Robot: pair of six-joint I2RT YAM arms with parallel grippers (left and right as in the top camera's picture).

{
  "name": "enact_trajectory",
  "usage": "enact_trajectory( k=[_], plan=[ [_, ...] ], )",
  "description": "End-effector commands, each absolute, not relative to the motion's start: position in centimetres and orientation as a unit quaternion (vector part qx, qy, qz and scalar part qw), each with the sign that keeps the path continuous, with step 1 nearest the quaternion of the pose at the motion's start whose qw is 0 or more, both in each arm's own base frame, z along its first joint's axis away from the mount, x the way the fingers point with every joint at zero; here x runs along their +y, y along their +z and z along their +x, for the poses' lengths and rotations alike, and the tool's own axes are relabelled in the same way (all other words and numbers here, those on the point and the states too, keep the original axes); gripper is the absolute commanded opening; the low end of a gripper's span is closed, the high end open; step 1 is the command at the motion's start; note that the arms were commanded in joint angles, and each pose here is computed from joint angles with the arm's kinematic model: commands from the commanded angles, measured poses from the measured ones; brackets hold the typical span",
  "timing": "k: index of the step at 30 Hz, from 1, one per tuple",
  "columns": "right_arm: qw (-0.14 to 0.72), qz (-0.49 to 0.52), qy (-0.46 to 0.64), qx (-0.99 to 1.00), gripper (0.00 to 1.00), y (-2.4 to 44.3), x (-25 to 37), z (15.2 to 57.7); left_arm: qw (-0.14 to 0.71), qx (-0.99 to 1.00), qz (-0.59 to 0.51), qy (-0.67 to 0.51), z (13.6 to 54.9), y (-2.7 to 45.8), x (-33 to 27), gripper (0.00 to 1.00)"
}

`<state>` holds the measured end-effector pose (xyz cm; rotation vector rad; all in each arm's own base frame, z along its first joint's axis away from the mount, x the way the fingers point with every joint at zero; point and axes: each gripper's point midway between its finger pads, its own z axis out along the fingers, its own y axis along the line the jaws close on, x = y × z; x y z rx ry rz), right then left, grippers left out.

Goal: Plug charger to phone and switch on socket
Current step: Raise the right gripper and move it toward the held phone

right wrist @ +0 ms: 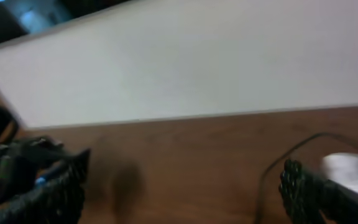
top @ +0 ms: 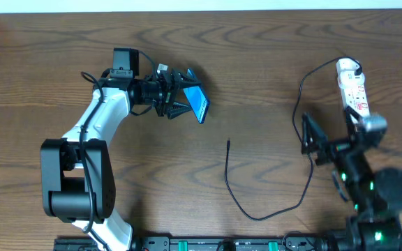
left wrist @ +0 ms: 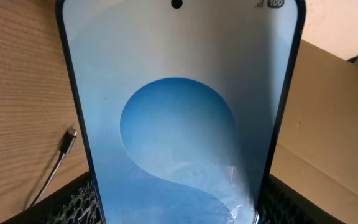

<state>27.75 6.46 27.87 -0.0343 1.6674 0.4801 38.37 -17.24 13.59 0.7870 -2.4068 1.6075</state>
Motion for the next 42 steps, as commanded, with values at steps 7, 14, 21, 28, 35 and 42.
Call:
enact_trajectory(
  k=[7,14,21,28,35,42],
  plan=[
    [0.470,-0.004,0.422,0.776,0.99,28.3,12.8,33.0,0.058,-0.793,0.311,0.520,39.7,15.1,-16.7,0.07],
    [0.344,0.080,0.491,0.796,0.99,23.8,14.4,36.2,0.066,-0.788,0.328,0.516,39.8,15.0,-16.6,0.07],
    [0.260,0.098,0.523,0.806,0.98,20.2,16.4,36.5,0.054,-0.807,0.327,0.488,39.6,14.0,-17.8,0.07],
    [0.266,0.008,0.508,0.819,0.96,19.1,19.1,35.1,0.031,-0.838,0.328,0.435,39.1,12.2,-19.9,0.07],
    [0.258,-0.045,0.485,0.835,0.94,17.6,20.5,33.5,0.056,-0.829,0.369,0.416,38.3,11.8,-21.7,0.07],
    [0.241,-0.058,0.453,0.856,0.98,15.8,20.9,32.5,0.083,-0.811,0.408,0.411,37.9,11.8,-22.4,0.07]
  ],
)
